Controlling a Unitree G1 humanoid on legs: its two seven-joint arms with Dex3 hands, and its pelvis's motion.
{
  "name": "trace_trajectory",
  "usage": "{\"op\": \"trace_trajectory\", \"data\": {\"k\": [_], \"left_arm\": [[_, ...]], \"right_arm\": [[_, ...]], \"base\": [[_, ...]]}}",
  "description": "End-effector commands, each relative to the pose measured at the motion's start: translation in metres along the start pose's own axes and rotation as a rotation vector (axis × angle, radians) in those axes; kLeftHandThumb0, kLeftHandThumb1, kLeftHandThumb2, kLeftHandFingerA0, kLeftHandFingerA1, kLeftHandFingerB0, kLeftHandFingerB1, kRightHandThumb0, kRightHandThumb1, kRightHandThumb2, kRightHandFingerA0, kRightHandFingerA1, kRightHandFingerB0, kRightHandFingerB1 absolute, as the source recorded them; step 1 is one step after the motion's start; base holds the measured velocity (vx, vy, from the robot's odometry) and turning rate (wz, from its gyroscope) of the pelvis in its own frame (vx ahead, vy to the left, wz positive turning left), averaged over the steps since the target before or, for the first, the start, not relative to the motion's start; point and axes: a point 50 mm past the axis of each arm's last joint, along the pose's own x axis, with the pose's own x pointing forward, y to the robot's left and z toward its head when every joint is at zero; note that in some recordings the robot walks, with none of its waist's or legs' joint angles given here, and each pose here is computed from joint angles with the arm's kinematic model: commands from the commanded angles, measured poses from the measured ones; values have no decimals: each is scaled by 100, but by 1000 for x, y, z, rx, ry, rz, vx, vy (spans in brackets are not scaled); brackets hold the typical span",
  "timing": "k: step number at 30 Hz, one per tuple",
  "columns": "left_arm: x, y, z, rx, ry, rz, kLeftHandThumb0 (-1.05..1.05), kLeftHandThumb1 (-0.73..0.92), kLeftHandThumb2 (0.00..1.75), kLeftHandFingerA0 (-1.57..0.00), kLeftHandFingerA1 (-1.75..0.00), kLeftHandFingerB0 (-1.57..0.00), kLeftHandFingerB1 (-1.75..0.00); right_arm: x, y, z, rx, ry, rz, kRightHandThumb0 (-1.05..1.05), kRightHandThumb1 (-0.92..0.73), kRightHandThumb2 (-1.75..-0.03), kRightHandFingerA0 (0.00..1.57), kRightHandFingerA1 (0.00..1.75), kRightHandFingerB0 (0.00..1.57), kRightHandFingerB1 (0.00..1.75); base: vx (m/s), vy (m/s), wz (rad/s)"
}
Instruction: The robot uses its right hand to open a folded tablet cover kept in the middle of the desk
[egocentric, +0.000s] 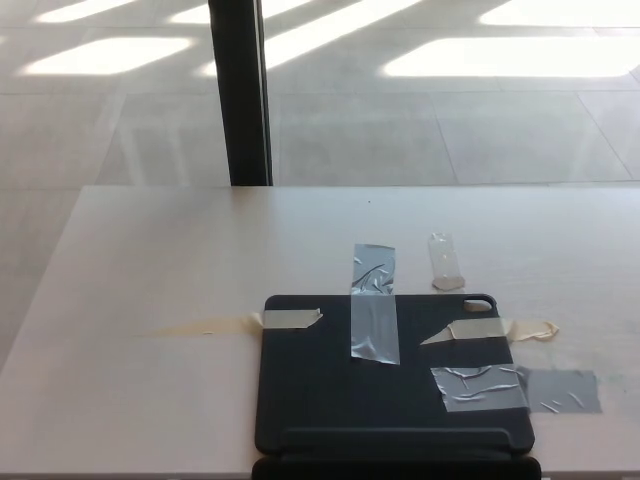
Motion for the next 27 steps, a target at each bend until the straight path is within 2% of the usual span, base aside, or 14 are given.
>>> {"op": "trace_trajectory", "data": {"k": [1, 2, 3, 5, 6, 11, 12, 13, 20, 23, 24, 25, 26, 27], "left_arm": [[-2, 23, -4, 6, -12, 31, -63, 33, 85, -70, -87, -59, -75], [-2, 25, -2, 2, -15, 34, -62, 32, 84, -69, -86, -58, -75], [-2, 27, -1, -9, -17, 38, -54, 45, 61, -67, -89, -64, -75], [-2, 28, -1, -12, -17, 41, -54, 45, 61, -67, -89, -64, -75], [-2, 29, -2, -6, -15, 43, -61, 32, 84, -70, -88, -61, -77], [-2, 25, -6, -25, 3, 53, -60, 32, 84, -68, -86, -58, -75], [-1, 22, -6, -25, 4, 36, -53, 49, 61, -56, -82, -49, -68], [-1, 21, -5, -22, 2, 39, -60, 34, 85, -63, -83, -50, -71], [-2, 25, -6, -11, -2, 34, -60, 33, 85, -57, -81, -53, -74], [-1, 22, -2, 8, -6, 32, -61, 35, 86, -62, -82, -49, -70], [-1, 15, 1, -1, -10, 20, -60, 35, 86, -60, -81, -48, -69], [-1, 14, 0, -10, -11, 7, -52, 49, 62, -56, -83, -50, -68], [-1, 14, 0, -10, -11, 3, -60, 34, 86, -61, -82, -49, -70], [-1, 15, -1, -6, -10, 6, -60, 34, 86, -61, -82, -49, -70]], "right_arm": [[-42, -96, -124, 523, 180, -755, -89, -76, -63, 55, 68, 32, 57], [-46, -93, -133, 543, 214, -780, -87, -79, -63, 55, 68, 32, 57], [-50, -89, -140, 556, 249, -799, -80, -61, -104, 51, 70, 27, 60], [-51, -89, -146, 573, 269, -806, -80, -61, -104, 51, 70, 27, 60], [-54, -88, -150, 582, 281, -823, -85, -83, -64, 55, 70, 26, 57], [-64, -80, -176, 666, 375, -920, -81, -78, -64, 54, 67, 34, 58], [-65, -76, -182, 832, 400, -999, -69, -73, -62, 59, 67, 42, 57], [-65, -74, -183, 851, 400, -1015, -65, -73, -61, 61, 71, 47, 62], [-64, -71, -185, 872, 377, -991, -62, -60, -59, 55, 77, 30, 59], [-57, -62, -185, 856, 377, -921, -62, -55, -57, 61, 72, 36, 59], [-52, -58, -183, 884, 357, -906, -62, -38, -84, 61, 76, 38, 64], [-49, -57, -182, 902, 352, -900, -62, -49, -56, 63, 74, 42, 59], [-48, -57, -182, 903, 352, -896, -62, -47, -55, 65, 76, 45, 61], [-48, -57, -182, 895, 353, -894, -62, -47, -55, 65, 76, 45, 61]], "base": [[0, 0, 0], [0, 0, 0], [0, 0, 0], [0, 0, 0], [0, 0, 0], [0, 0, 0], [0, 0, 0], [0, 0, 0], [0, 0, 0], [0, 0, 0], [0, 0, 0], [0, 0, 0], [0, 0, 0], [0, 0, 0]]}}
